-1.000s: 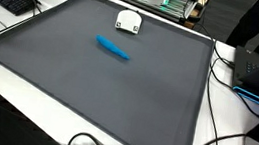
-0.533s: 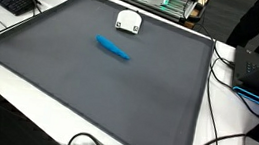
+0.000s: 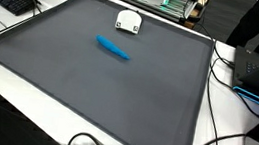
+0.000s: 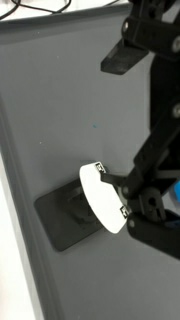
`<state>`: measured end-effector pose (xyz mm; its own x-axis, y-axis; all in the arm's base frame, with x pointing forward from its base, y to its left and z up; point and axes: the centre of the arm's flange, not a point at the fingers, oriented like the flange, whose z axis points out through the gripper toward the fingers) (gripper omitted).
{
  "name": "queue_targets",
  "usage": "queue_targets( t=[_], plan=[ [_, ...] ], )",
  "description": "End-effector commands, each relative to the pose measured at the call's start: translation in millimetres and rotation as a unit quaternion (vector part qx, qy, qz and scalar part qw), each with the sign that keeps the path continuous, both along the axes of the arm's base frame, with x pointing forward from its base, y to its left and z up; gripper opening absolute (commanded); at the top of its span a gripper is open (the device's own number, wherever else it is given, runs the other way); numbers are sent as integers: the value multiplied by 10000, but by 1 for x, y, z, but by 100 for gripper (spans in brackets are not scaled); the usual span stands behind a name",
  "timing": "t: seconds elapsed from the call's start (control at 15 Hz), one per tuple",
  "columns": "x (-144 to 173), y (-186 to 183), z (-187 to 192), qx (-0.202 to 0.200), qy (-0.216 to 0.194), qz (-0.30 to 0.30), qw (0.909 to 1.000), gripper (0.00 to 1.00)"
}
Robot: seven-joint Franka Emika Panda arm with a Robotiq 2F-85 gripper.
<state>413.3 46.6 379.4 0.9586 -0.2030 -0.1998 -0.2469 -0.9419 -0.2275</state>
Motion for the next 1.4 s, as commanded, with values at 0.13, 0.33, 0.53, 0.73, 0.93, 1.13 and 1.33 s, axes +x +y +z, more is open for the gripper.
queue_targets(
  t=[0.13,0.33,0.53,0.73,0.93,1.13,1.33],
  plan=[
    [-1,-11,-52,343,536,-1360,9887,100],
    [-2,-21,-74,459,732,-2099,9739,100],
    [-5,-31,-90,551,898,-2823,9535,100],
    [-13,-45,-103,524,1082,-3335,9350,100],
    [-20,-56,-112,450,1234,-3574,9247,100],
    [-26,-58,-122,392,1283,-3562,9247,100],
    [-30,-57,-131,374,1317,-3601,9228,100]
  ],
)
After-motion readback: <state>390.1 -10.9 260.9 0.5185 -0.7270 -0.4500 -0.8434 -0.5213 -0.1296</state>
